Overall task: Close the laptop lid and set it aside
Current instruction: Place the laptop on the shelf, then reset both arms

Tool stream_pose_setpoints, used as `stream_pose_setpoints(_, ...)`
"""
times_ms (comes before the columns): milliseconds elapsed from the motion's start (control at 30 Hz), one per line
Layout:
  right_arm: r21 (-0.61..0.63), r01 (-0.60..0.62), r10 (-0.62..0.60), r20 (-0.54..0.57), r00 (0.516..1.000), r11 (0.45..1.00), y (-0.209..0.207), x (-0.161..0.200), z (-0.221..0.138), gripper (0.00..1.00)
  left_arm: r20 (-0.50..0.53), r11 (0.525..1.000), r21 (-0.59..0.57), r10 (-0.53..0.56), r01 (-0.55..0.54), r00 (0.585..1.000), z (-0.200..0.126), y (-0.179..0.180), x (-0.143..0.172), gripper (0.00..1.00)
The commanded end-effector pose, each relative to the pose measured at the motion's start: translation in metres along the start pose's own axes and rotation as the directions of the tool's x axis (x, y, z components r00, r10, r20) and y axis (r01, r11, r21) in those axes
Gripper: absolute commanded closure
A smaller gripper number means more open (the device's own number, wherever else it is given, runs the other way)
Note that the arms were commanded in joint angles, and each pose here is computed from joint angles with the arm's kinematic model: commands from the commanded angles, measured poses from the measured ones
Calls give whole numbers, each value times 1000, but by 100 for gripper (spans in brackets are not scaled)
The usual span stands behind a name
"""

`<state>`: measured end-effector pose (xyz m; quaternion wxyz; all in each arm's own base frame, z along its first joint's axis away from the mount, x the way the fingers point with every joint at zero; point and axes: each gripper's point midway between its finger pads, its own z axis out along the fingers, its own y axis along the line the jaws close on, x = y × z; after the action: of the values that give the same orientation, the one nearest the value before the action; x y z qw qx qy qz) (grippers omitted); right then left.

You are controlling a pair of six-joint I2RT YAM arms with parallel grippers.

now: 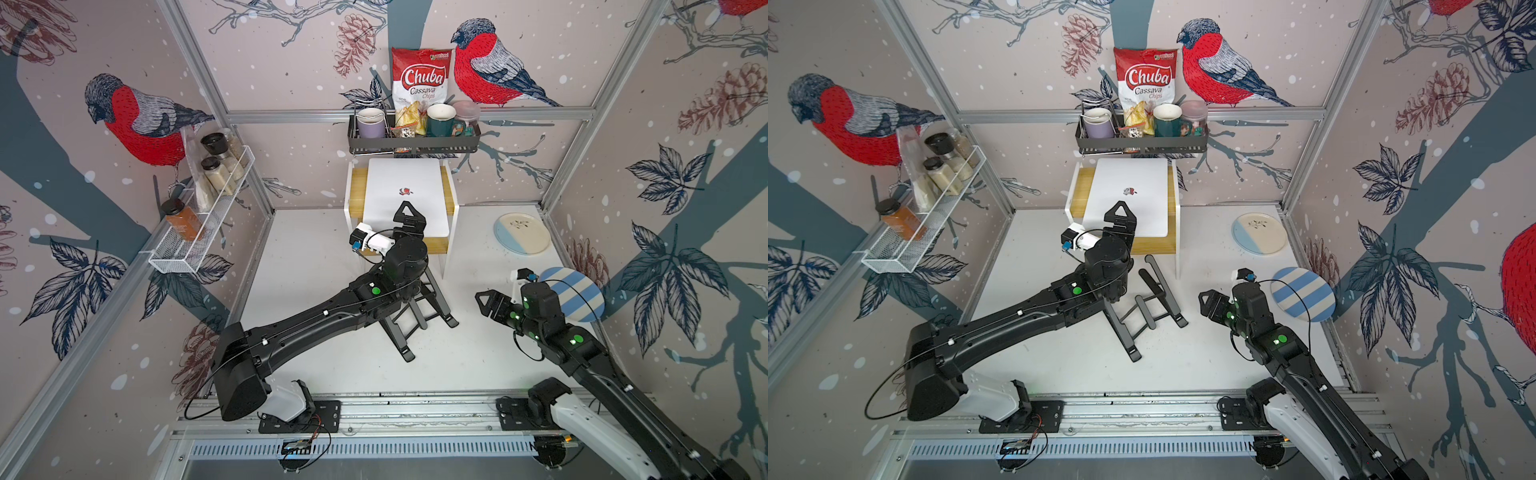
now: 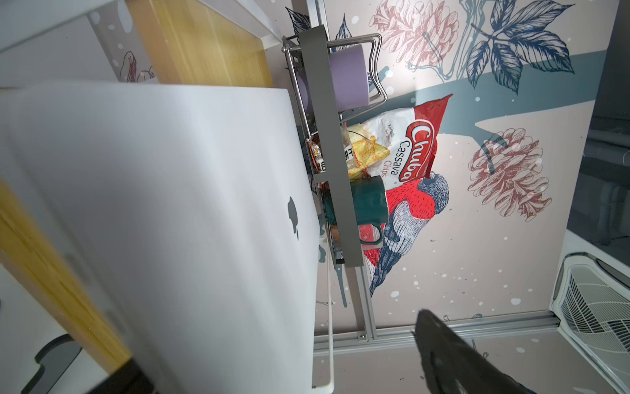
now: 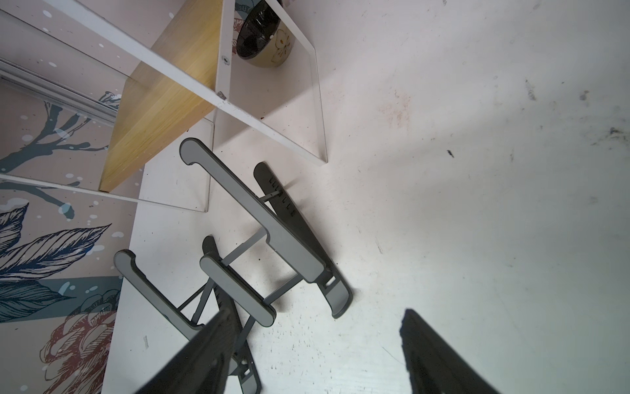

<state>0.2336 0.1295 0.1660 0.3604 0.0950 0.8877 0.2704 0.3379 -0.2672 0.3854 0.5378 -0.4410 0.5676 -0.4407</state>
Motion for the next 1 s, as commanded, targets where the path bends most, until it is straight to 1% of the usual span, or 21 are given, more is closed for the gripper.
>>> stream_pose_setpoints(0, 4, 3, -3, 17, 1000, 1000, 0, -3, -3, 19, -87, 997, -4, 75, -76, 993, -6, 3, 4, 4)
stream_pose_setpoints(100, 2, 8, -8, 18, 1000, 1000, 1, -4, -4, 15, -145, 996, -6, 86, -88, 986, -17, 5, -1, 4)
stream_pose_setpoints(233, 15, 16, -16, 22, 1000, 1000, -1, -5, -6, 11, -239, 991, -8, 125, -131, 963, -34, 8, -5, 4)
stream_pose_setpoints(333, 31, 31, -31, 21, 999, 999, -3, -6, -8, 9, -329, 988, -14, 143, -156, 933, -49, 25, -4, 4)
stream_pose_setpoints(400, 50, 41, -42, 27, 999, 998, -6, -6, -11, 7, -373, 978, 0, 195, -211, 907, -60, 36, -8, 4)
stream_pose_setpoints(533, 73, 51, -56, 61, 997, 996, -11, -11, -17, 3, -400, 948, 0, 291, -317, 869, -85, 58, -38, 4)
stream_pose_setpoints(567, 82, 53, -59, 72, 996, 995, -12, -13, -19, 2, -398, 932, -4, 331, -362, 856, -93, 67, -50, 4)
stream_pose_setpoints(633, 93, 58, -66, 82, 995, 994, -13, -16, -22, 2, -384, 908, -6, 385, -419, 839, -105, 79, -71, 3)
stream_pose_setpoints(667, 101, 63, -72, 81, 994, 993, -13, -17, -22, 1, -375, 887, -6, 426, -461, 823, -110, 88, -81, 3)
stream_pose_setpoints(733, 115, 75, -84, 84, 993, 991, -13, -20, -25, 1, -325, 848, -39, 489, -529, 809, -118, 105, -108, 4)
stream_pose_setpoints(833, 149, 82, -98, 104, 990, 985, -15, -29, -30, 0, -227, 755, -82, 621, -650, 750, -126, 126, -147, 4)
stream_pose_setpoints(900, 174, 97, -119, 119, 986, 980, -16, -35, -33, 0, -160, 654, -131, 728, -745, 667, -130, 136, -173, 4)
stream_pose_setpoints(967, 222, 110, -145, 151, 978, 969, -19, -46, -38, 0, -102, 556, -207, 806, -805, 583, -133, 144, -195, 4)
